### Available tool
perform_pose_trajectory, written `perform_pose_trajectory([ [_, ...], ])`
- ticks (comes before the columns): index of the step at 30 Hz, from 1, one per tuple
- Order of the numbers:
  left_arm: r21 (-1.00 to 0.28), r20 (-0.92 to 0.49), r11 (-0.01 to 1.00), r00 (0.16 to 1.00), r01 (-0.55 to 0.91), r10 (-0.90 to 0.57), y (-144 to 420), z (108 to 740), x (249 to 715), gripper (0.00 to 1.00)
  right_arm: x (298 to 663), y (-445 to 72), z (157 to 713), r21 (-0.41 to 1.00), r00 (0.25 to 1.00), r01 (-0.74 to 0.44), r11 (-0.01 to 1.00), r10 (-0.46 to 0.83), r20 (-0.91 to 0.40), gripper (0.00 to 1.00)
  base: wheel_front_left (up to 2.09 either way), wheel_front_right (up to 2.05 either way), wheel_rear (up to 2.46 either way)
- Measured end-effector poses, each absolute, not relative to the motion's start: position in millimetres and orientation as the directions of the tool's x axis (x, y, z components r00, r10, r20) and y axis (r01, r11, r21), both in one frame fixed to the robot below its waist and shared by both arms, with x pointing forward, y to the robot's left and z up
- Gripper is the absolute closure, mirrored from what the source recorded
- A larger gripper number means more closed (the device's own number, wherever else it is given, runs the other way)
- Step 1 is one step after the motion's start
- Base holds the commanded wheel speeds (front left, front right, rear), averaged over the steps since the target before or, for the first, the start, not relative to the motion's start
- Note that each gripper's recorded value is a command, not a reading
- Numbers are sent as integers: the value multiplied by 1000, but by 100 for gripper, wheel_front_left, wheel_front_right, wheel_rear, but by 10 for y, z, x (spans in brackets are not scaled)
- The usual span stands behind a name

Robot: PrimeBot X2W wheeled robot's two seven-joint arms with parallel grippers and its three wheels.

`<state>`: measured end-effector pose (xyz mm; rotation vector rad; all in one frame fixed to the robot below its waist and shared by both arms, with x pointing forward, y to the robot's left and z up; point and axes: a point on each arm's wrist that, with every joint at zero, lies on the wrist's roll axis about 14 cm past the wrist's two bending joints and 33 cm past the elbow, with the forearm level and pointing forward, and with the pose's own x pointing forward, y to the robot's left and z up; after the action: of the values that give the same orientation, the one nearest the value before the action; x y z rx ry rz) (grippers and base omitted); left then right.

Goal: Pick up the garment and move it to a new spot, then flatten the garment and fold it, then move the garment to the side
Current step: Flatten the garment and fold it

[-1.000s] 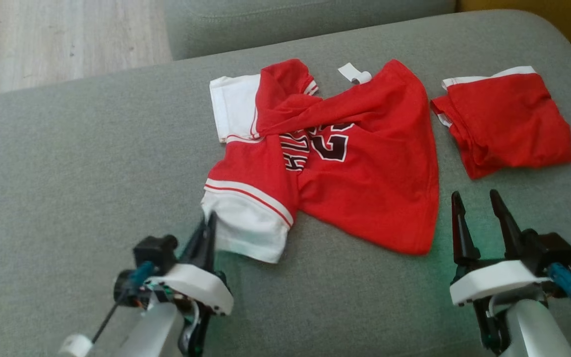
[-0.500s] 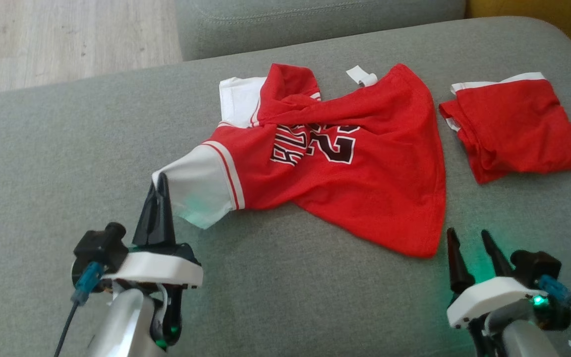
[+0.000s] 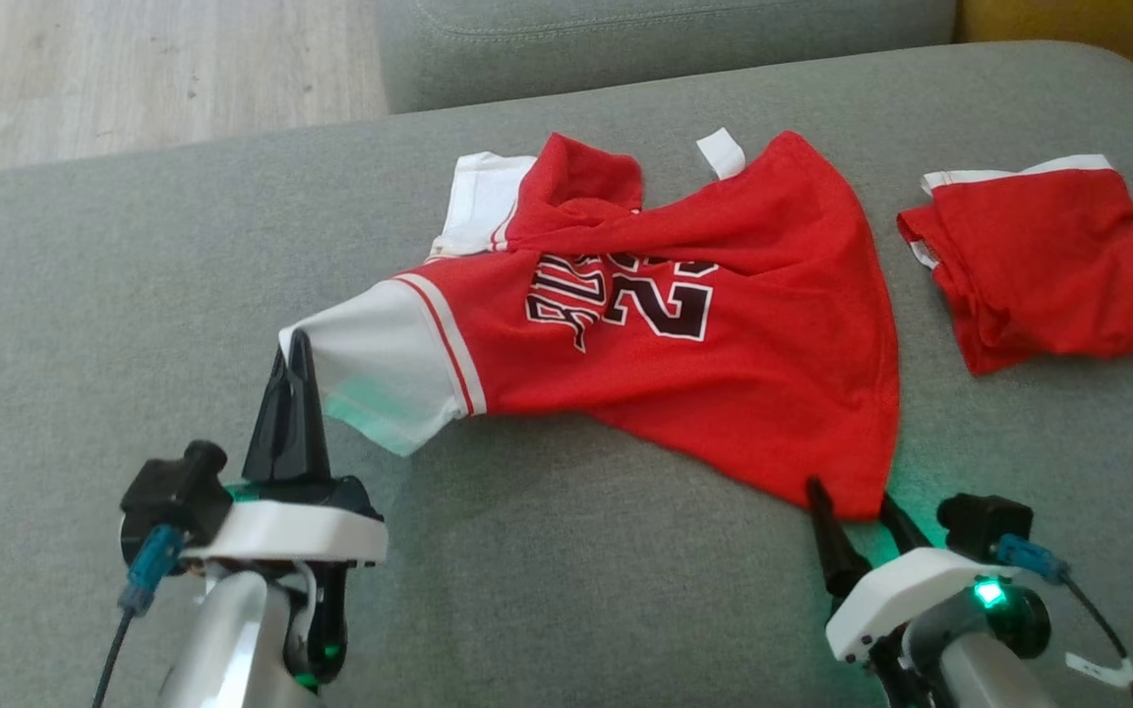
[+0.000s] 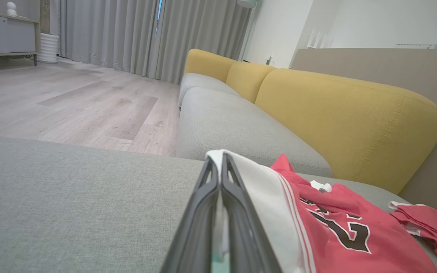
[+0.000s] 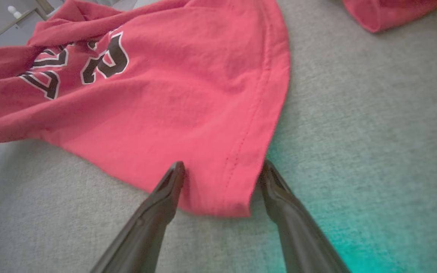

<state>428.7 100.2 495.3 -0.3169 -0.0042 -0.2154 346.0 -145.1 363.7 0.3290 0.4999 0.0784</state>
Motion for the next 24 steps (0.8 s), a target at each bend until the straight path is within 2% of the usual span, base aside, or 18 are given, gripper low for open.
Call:
perform_pose_trajectory([
  [7, -305, 43, 936, 984, 176, -171, 1132, 4971, 4245, 100, 3460, -1318, 3630, 327, 855, -41, 944, 203, -478, 0, 0, 0, 0],
  [9, -306, 46, 936, 984, 176, -170, 1131, 4983, 4245, 100, 3453, -1292, 3632, 326, 850, -52, 944, 213, -481, 97, 0, 0, 0],
  [10, -306, 47, 935, 984, 177, -171, 1129, 4985, 4243, 100, 3450, -1287, 3634, 326, 849, -53, 944, 214, -482, 100, 0, 0, 0],
  [13, -311, 48, 936, 986, 165, -158, 1151, 4995, 4233, 100, 3478, -1249, 3716, 343, 863, -61, 937, 222, -453, 100, 0, 0, 0],
  [17, -355, 75, 924, 989, 144, -126, 1229, 5088, 4259, 100, 3633, -1280, 3998, 331, 914, -88, 940, 209, -349, 100, 0, 0, 0],
  [20, -402, 112, 905, 989, 136, -99, 1291, 5214, 4284, 100, 3818, -1391, 4345, 297, 954, -113, 948, 187, -234, 100, 0, 0, 0],
  [24, -440, 224, 882, 972, 167, -73, 1363, 5596, 4359, 100, 4141, -1651, 5116, 192, 987, -157, 969, 161, -9, 100, 0, 0, 0],
])
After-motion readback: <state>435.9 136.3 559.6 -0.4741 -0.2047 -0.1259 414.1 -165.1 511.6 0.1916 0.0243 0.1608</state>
